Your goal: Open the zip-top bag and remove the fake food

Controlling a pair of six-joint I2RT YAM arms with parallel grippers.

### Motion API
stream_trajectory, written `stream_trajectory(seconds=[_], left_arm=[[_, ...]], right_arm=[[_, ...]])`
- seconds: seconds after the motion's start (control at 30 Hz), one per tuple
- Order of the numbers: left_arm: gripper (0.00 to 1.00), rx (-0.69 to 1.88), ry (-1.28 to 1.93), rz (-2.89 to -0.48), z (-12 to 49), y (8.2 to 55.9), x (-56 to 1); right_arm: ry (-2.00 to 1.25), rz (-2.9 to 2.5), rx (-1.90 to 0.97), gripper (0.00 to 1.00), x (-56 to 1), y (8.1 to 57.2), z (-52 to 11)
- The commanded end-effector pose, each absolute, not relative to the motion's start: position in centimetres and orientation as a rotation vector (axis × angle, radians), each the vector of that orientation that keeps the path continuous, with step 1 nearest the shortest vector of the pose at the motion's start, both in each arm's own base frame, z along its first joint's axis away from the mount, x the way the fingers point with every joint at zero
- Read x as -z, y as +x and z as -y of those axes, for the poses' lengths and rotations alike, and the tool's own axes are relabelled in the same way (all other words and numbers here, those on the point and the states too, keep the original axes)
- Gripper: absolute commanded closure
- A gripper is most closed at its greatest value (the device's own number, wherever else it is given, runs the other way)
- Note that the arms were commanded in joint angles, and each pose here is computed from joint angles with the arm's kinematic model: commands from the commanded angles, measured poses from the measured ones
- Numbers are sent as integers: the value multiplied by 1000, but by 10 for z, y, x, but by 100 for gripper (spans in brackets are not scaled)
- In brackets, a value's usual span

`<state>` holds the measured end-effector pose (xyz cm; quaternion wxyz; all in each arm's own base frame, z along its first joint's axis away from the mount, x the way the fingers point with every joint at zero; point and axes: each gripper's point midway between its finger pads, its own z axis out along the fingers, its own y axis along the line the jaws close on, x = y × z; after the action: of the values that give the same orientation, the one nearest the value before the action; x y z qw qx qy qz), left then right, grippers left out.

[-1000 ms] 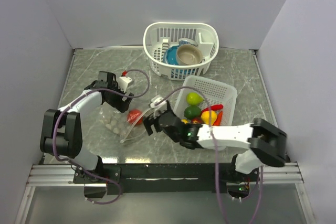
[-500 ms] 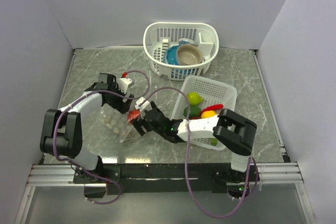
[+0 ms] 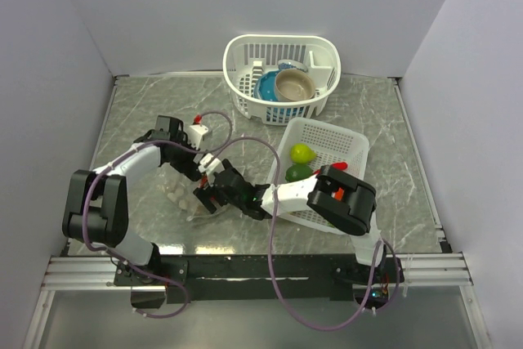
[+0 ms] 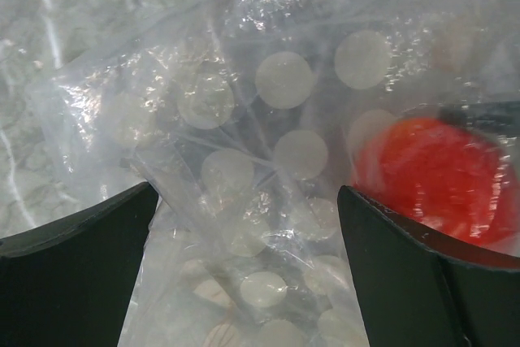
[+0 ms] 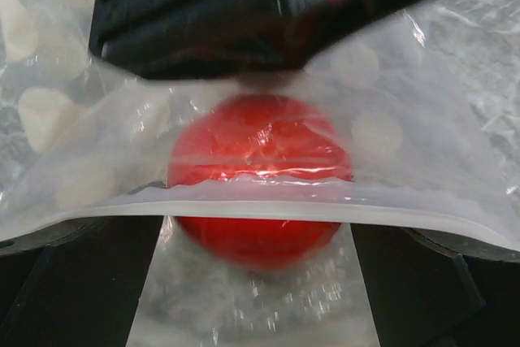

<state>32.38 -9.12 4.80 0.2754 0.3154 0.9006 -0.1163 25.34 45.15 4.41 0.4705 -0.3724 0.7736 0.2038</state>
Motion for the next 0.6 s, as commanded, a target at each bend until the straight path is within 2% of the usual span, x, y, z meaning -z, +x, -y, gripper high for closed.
stream_trajectory(seconds=[0.0,0.03,0.1,0.13,0.2,0.23,0.33,0.57], left_arm=[[1,385,906,-2386,107,314,-57],[1,380,907,-2387,106,314,-57],[1,346,902,-2389,102,314,-56],[1,327,897,-2386,99,316,-57],[1,265,879,-2378,90,321,-57],[1,249,870,-2380,86,322,-57],[1,196,836,-2394,75,333,-56],[1,148,756,-2433,60,346,-43]], right_arm=[[-868,-1839,-567,0,-69,264,-475],[-868,-1845,-569,4,-68,265,-474],[-872,-1864,-602,19,-68,263,-476],[-868,-1890,-593,36,-65,264,-472],[-860,-1901,-613,54,-74,261,-468],[-868,-1917,-608,67,-75,257,-463],[-864,-1931,-623,84,-91,245,-445],[-757,-1874,-642,81,-162,226,-394]])
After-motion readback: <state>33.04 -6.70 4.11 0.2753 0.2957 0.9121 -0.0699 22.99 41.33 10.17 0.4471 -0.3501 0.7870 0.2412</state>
